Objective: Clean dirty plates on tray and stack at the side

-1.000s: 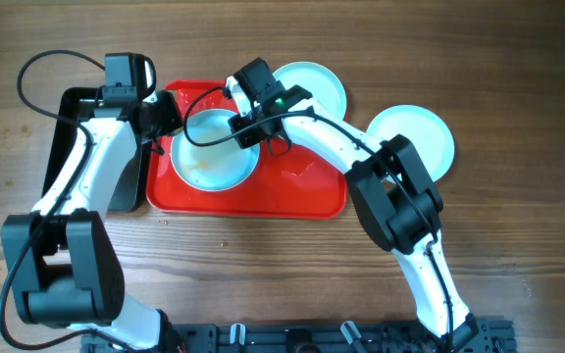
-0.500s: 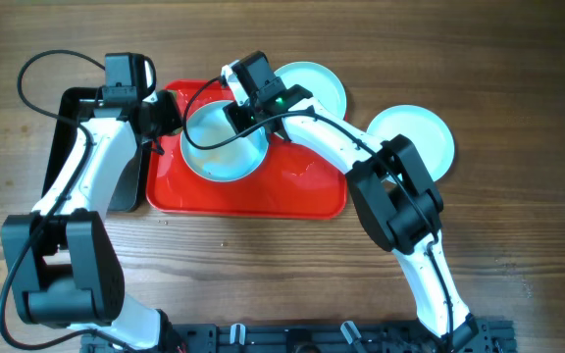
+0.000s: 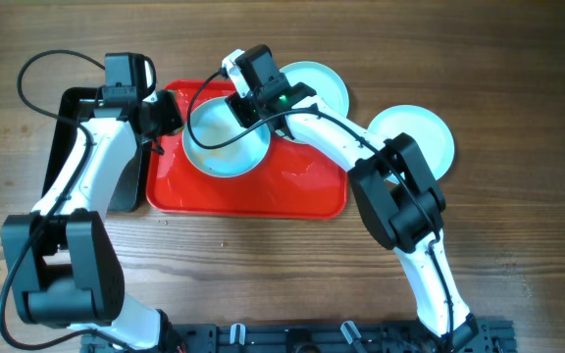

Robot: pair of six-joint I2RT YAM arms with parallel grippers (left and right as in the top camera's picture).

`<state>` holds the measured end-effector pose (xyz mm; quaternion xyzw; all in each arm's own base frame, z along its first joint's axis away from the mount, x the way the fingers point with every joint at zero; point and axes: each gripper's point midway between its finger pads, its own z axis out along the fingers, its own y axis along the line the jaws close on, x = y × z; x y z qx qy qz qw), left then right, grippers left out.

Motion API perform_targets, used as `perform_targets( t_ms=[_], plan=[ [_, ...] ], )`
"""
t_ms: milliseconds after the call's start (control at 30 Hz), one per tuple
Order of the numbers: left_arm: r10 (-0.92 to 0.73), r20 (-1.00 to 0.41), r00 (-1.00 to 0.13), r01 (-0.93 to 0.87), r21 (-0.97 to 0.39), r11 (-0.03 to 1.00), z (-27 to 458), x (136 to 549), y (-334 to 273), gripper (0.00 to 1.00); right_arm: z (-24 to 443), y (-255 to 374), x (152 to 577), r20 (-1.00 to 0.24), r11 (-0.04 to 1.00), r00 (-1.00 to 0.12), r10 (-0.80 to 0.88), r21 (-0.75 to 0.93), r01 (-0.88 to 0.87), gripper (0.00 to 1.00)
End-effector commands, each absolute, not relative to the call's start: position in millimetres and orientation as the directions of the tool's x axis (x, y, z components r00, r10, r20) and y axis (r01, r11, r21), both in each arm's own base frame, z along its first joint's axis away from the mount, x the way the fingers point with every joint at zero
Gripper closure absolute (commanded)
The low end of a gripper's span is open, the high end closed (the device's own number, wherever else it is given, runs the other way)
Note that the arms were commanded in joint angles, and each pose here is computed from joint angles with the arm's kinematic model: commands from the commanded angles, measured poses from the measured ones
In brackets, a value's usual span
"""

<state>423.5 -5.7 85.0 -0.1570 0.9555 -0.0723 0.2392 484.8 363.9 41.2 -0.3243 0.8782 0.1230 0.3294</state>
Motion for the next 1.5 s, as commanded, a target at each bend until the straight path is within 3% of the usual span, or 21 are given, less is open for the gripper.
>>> perform_targets(
  t_ms=[0,133,367,467,600,700,767,900,1100,1267,1333,1433,1467],
  plan=[
    [-0.346,-0.429,-0.834,-0.272,-0.227,0.935,83.9,425.8,-5.8,0.96,45.0,359.7,487.3,-0.661,0.762,-0.569,-0.49,-0.007,-0.647,0.47],
    [-0.346,-0.429,-0.835,-0.271,-0.227,0.935,83.9,425.7,-5.8,0.96,30.0,356.8,478.4,-0.618,0.778,-0.627,-0.475,0.038,-0.627,0.62],
    [-0.346,-0.427,-0.836,-0.272,-0.226,0.935,83.6,425.2,-5.8,0.96,9.5,357.9,458.2,-0.544,0.782,-0.696,-0.47,0.111,-0.614,0.64],
    [-0.346,-0.426,-0.836,-0.272,-0.226,0.935,83.5,425.0,-5.8,0.96,2.2,355.0,443.9,-0.477,0.81,-0.77,-0.424,0.18,-0.558,0.75],
    [-0.346,-0.426,-0.836,-0.272,-0.226,0.935,83.5,425.0,-5.8,0.96,-3.5,348.5,430.7,-0.354,0.895,-0.906,-0.232,0.288,-0.342,0.96],
    [-0.347,-0.422,-0.838,-0.273,-0.226,0.935,83.0,424.0,-6.0,0.96,-10.7,336.3,419.7,-0.203,0.942,-0.978,0.042,0.335,-0.029,0.96],
    [-0.347,-0.399,-0.849,-0.277,-0.222,0.935,80.0,418.4,-6.7,0.96,-10.8,336.9,418.4,-0.174,0.936,-0.979,0.102,0.351,0.035,0.96],
    [-0.339,-0.339,-0.878,-0.282,-0.206,0.937,64.1,405.6,-11.3,0.96,-10.0,338.2,419.9,-0.178,0.933,-0.978,0.106,0.358,0.036,0.96],
    [-0.311,-0.264,-0.913,-0.276,-0.162,0.947,-9.9,404.3,-20.9,0.96,-8.3,343.1,419.1,-0.184,0.927,-0.981,0.069,0.375,-0.005,0.96],
    [-0.308,-0.155,-0.939,-0.292,-0.122,0.949,-38.6,382.7,-19.8,0.96,-8.0,343.5,419.7,-0.192,0.927,-0.98,0.055,0.374,-0.021,0.96],
    [-0.199,-0.115,-0.973,-0.167,-0.241,0.956,-35.9,376.6,-44.3,0.96,-8.0,343.5,419.8,-0.193,0.927,-0.98,0.054,0.374,-0.023,0.96],
    [0.056,-0.193,-0.98,0.158,-0.562,0.812,-8.4,371.1,-107.1,0.96,-7.9,343.6,419.8,-0.193,0.927,-0.98,0.053,0.374,-0.023,0.96],
    [0.085,-0.222,-0.971,0.205,-0.601,0.773,-2.1,370.5,-115.3,0.96,-8.0,343.5,419.7,-0.193,0.927,-0.98,0.053,0.374,-0.023,0.96]
  ],
)
